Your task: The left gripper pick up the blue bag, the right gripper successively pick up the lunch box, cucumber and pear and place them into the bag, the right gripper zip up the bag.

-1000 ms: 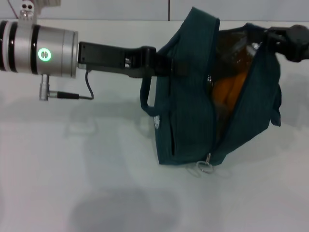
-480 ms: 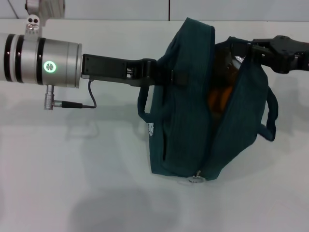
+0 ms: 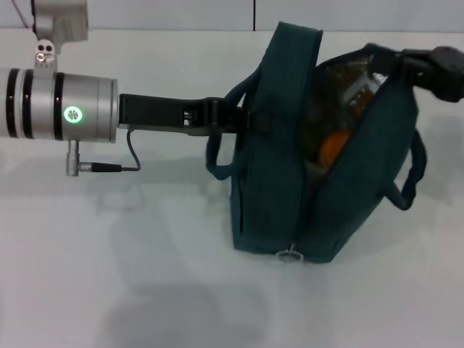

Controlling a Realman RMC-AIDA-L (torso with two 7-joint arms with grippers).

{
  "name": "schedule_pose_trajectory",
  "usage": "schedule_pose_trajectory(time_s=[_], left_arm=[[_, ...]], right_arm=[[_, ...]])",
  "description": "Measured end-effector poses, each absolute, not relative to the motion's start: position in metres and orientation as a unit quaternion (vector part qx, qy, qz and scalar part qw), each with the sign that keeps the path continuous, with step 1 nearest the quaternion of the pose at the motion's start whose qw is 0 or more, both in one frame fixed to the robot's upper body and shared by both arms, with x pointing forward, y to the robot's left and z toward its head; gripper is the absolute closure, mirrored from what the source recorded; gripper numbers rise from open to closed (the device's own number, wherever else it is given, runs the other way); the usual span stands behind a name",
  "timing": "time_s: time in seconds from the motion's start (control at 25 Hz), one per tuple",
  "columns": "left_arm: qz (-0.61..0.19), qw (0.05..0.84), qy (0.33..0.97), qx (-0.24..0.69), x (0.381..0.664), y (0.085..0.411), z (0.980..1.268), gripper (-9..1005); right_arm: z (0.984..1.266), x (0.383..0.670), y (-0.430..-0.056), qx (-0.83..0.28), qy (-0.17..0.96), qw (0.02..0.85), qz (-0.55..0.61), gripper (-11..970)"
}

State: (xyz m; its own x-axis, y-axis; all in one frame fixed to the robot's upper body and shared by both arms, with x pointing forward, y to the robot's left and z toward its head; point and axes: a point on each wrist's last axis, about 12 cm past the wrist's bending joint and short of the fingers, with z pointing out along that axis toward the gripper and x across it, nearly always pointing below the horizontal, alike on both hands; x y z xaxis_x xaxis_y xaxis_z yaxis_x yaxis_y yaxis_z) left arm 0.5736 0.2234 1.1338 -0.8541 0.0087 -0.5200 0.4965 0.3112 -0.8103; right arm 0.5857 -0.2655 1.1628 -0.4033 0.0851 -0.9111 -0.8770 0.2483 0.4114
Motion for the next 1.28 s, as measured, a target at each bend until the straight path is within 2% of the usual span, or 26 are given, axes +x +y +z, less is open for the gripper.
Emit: schedule_pose_trajectory(time_s=[0.36, 0.6, 0.88, 1.04, 1.28], left_arm=[[-0.561, 0.246, 0.776, 0.149, 0.578, 0.228, 1.135, 929], [-0.556, 0.252, 0.779, 0.147, 0.582, 0.227, 1.136, 926], [-0.546, 0.259, 0.783, 0.146, 0.583, 0.228, 1.133, 922], [-0.544, 0.261, 0.784, 0.144, 0.583, 0.230, 1.132, 920], [-0.539, 0.267, 0.786, 0.143, 0.583, 0.231, 1.131, 916]], right_arm=[[1.162, 0.589, -0.277, -0.288, 0.663, 0.463, 0.513, 932], [1.152, 0.593, -0.268, -0.278, 0.682, 0.456, 0.499, 930], [1.153, 0.592, -0.261, -0.290, 0.669, 0.468, 0.499, 927], [1.158, 0.587, -0.273, -0.287, 0.654, 0.497, 0.493, 925], [1.163, 0.558, -0.307, -0.299, 0.584, 0.577, 0.487, 690]])
